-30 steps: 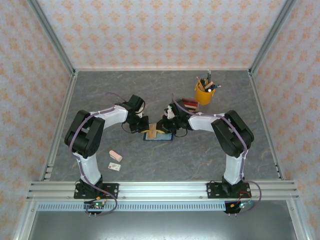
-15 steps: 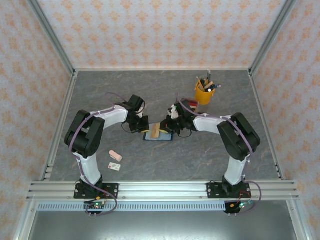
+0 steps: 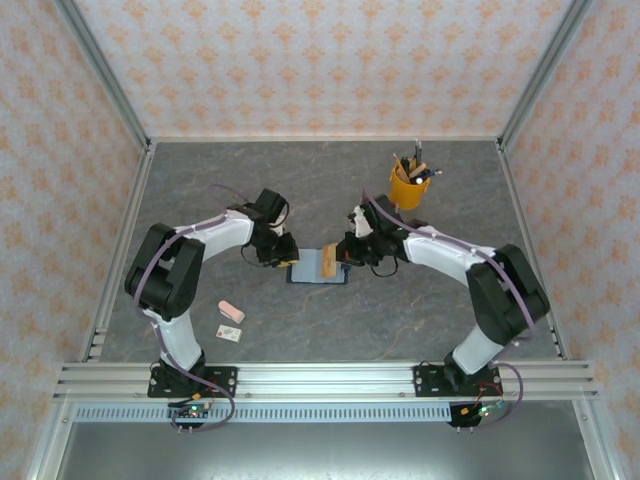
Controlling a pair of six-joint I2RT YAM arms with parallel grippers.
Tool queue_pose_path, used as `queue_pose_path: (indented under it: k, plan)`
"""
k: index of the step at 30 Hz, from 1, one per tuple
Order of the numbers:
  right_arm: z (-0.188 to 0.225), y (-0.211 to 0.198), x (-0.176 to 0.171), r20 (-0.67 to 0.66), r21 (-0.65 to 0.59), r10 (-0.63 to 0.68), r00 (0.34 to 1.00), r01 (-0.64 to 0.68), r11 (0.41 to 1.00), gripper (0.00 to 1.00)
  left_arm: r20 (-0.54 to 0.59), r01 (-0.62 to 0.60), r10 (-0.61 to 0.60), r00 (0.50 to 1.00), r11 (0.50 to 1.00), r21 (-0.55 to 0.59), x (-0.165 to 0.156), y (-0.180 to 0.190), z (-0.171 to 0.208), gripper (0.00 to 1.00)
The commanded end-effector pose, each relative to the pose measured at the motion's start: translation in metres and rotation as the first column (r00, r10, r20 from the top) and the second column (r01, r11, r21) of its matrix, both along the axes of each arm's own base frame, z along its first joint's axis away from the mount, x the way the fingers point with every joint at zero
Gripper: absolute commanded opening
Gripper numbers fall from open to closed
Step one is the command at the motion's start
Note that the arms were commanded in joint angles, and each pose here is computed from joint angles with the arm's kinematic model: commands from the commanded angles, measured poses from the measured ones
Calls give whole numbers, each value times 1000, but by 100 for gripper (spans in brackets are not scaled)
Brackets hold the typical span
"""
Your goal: Take the credit cards out of the card holder
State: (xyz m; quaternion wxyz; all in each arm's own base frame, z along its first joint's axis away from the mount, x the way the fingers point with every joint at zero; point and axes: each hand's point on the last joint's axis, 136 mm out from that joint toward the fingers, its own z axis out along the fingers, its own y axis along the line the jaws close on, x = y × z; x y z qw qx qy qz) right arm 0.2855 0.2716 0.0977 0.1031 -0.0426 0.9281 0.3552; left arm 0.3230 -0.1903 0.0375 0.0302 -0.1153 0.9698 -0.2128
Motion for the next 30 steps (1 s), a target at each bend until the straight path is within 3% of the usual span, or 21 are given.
queue_pose_path:
  k: [1,6,13,17,20,25,30]
  plan:
    - [35,-22,15,195,-118,19,981,4,993,0,90,-35,34,995,999,16,7,9,54,37]
    - [82,-51,36,422,-236,49,905,58,970,0,165,-102,83,983,988,112,2,43,88,63]
    - [138,-80,61,584,-339,159,796,62,939,0,281,-209,126,951,934,289,-19,107,123,80]
    - [151,-97,83,634,-400,205,745,90,912,0,330,-243,135,934,918,313,-32,124,130,88]
    - [155,-99,90,629,-449,304,716,16,893,0,357,-240,115,927,913,329,-39,130,133,93]
    - [137,-98,94,533,-618,557,637,-156,770,0,370,-250,115,922,907,340,-46,137,128,100]
    - [102,-111,99,296,-753,757,583,-345,561,0,339,-255,130,932,900,355,-51,141,119,100]
